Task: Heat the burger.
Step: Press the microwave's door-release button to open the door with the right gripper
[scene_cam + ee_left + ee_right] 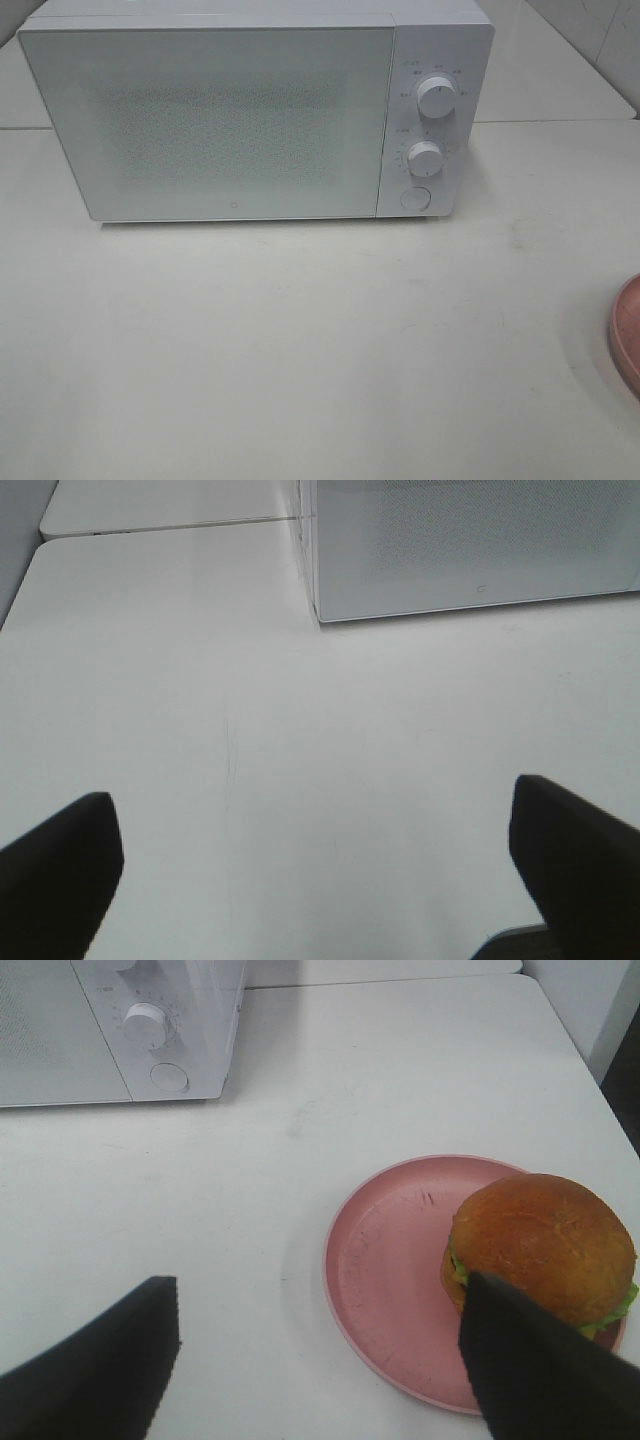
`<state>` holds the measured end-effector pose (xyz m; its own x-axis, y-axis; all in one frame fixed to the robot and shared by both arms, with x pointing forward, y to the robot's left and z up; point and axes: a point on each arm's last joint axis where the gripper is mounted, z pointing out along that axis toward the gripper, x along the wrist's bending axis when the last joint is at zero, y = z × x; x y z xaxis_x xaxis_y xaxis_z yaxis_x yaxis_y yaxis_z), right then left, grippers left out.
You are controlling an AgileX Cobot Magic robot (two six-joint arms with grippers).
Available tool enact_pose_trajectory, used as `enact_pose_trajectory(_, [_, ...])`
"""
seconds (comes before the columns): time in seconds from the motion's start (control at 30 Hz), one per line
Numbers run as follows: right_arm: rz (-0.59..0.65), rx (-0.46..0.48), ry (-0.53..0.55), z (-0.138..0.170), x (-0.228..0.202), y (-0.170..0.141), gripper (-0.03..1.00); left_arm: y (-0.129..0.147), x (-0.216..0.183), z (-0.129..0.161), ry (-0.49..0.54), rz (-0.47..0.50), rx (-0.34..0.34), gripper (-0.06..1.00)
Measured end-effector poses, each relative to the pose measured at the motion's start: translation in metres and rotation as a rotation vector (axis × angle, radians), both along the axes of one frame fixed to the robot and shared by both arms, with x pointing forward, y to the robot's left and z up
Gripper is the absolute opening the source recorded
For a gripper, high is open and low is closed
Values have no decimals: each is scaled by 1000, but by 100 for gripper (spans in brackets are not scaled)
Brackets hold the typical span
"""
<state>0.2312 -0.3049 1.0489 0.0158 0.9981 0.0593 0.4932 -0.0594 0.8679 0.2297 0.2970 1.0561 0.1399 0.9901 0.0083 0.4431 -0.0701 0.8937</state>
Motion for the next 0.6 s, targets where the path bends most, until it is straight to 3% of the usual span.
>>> enact_pose_trajectory(0.6, [0, 0, 0, 0, 0, 0, 77, 0, 0, 0, -1, 0, 0, 97])
